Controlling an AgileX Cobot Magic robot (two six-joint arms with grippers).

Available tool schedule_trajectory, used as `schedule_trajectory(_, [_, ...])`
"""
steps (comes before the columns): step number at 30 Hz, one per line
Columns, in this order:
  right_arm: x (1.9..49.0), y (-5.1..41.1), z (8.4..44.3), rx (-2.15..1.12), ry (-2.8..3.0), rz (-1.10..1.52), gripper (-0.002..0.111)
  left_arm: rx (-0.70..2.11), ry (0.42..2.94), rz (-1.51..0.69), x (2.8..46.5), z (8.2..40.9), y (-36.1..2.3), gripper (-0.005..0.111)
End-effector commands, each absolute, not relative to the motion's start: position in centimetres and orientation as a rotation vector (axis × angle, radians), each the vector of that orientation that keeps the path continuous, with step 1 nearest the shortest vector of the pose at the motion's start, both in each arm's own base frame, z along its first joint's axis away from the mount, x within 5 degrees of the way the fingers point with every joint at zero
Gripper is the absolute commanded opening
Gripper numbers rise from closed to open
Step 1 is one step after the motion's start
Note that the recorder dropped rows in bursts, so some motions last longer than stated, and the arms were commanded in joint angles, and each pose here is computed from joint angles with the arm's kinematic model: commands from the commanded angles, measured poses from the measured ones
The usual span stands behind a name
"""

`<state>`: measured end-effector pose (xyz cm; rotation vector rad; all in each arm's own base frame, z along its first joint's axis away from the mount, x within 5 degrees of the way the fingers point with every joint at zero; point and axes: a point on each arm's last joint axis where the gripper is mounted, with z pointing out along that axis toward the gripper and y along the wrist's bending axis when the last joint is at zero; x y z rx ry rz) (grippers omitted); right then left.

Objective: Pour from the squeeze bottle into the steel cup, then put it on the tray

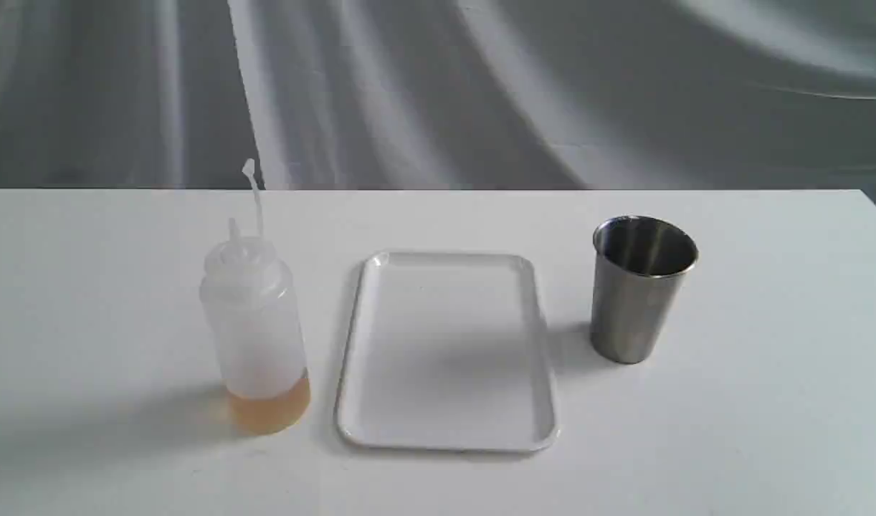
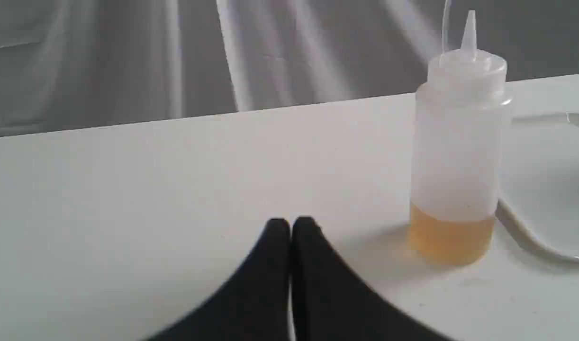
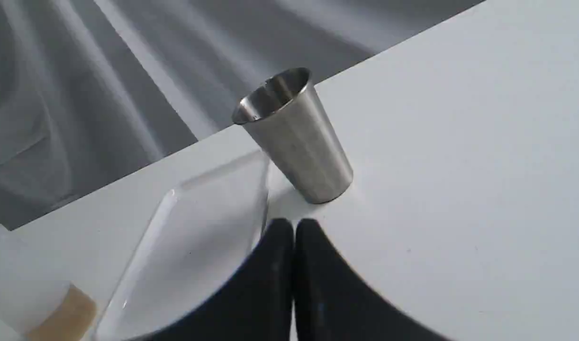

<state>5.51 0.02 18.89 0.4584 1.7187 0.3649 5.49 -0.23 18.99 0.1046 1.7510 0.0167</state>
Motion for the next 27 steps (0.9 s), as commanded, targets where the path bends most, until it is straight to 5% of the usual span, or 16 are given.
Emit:
schedule_trajectory(1, [5.5,0.0,18.8,0.460,1.718,0.353,0.000,0.105,1.746,0.009,5.5,18.9,-0.3,0.000])
schedule_trajectory(18, [5.4,-0.1,18.5,0.438,1.750,0.310,0.000,0.107,1.746,0.010,5.5,18.9,-0.3,0.000])
schedule_trajectory(27, [4.2,-0.3,25.1,0.304,1.659,0.189,0.000,0.105,1.746,0.008,5.5,18.9,-0.3,0.000])
